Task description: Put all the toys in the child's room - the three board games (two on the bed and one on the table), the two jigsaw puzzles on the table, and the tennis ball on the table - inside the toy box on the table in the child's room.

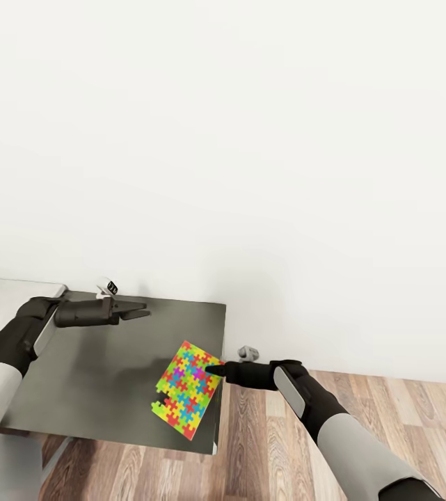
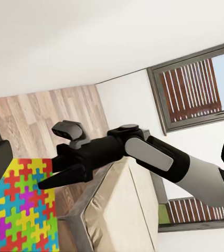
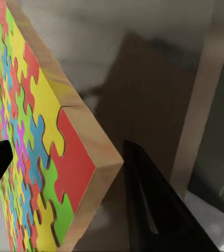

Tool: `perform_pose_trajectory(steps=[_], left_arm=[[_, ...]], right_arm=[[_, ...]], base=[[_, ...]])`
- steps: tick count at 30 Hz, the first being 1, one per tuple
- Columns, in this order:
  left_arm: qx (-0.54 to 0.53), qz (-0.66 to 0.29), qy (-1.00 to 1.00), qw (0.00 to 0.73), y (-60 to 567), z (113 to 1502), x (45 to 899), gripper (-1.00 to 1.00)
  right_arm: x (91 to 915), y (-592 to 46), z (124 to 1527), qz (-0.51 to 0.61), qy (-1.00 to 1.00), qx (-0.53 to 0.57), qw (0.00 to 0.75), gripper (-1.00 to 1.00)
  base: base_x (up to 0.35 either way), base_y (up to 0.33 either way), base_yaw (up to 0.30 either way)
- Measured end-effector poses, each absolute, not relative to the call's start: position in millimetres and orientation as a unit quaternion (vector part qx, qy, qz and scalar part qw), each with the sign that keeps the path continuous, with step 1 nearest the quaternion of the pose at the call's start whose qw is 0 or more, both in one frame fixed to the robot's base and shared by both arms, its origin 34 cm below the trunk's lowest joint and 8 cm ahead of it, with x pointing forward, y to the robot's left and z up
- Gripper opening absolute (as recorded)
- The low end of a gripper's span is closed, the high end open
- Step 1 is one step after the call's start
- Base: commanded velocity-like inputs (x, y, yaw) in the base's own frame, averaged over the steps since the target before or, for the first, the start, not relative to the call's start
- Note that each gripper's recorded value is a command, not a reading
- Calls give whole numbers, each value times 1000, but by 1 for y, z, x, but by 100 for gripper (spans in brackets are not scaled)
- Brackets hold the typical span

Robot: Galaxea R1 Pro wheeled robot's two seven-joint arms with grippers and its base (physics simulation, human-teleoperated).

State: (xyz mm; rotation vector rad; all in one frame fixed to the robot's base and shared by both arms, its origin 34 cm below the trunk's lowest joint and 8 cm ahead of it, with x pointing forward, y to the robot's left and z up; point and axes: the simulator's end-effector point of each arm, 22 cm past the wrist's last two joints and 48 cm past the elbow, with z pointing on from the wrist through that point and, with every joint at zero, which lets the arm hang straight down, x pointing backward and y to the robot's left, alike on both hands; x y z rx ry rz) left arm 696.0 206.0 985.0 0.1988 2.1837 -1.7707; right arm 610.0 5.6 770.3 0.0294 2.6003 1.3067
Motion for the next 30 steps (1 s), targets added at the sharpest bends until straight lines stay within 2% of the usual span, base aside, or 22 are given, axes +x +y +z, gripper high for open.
perform_pose_trajectory(steps=[19, 30], left_arm=[[61, -622, 765, 159, 208, 990, 695, 100], [59, -620, 766, 158, 210, 991, 696, 100]], right_arm=[[625, 8, 789, 469, 869, 17, 157, -100], [641, -10, 789, 469, 865, 67, 168, -100]], base=[[0, 0, 0], [0, 0, 0]])
